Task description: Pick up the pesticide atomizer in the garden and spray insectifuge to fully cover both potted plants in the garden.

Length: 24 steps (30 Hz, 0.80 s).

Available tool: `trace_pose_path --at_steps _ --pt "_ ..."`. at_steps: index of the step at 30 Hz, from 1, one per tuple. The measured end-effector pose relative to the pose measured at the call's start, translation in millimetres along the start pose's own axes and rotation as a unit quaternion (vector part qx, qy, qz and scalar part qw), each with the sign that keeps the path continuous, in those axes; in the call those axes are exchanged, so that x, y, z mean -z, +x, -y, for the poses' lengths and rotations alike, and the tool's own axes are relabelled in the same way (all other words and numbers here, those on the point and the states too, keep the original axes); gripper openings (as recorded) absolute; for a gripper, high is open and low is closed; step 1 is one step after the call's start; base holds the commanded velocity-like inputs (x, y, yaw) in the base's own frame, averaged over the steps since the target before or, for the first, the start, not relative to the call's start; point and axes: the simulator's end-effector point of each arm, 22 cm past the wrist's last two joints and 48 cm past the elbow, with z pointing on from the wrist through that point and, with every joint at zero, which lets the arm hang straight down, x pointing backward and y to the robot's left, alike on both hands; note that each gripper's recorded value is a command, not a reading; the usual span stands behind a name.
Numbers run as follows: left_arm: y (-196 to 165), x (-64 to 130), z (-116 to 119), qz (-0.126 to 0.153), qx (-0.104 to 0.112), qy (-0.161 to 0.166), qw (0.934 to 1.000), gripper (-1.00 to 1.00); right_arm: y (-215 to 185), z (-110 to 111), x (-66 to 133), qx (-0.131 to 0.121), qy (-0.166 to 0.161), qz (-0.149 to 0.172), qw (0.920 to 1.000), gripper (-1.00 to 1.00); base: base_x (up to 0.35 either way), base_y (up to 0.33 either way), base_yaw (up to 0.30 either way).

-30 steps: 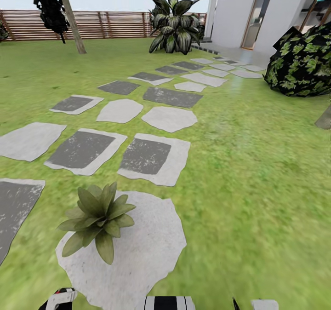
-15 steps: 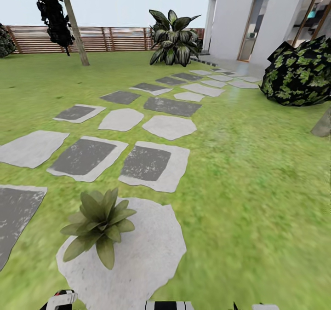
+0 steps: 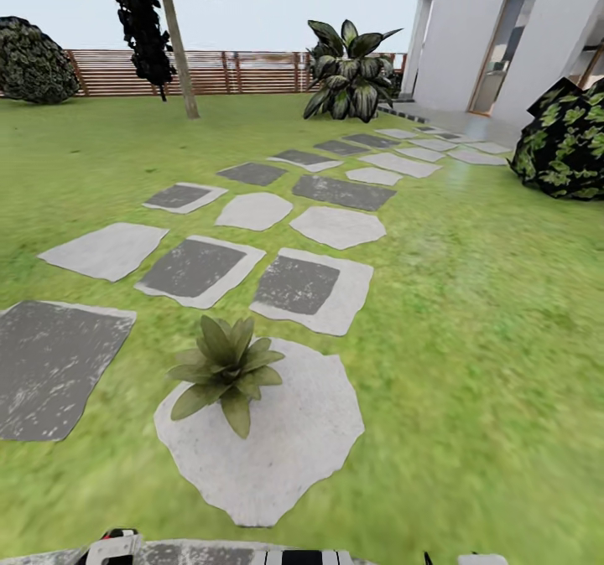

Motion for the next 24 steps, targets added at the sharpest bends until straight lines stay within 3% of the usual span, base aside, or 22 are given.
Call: trace_pose_path --at_steps 18,24 --pt "0 -0.1 2 0.0 -0.001 0.003 1.0 -1.0 0 0 0.1 0.0 0.0 0.0 1.0 1.0 -0.003 0.001 0.028" --pt "-12 1.0 2 0.013 0.001 0.003 0.9999 -1.0 -11 1 0.7 -0.001 0.001 0.012 0.9999 1.0 0.0 0.0 0.0"
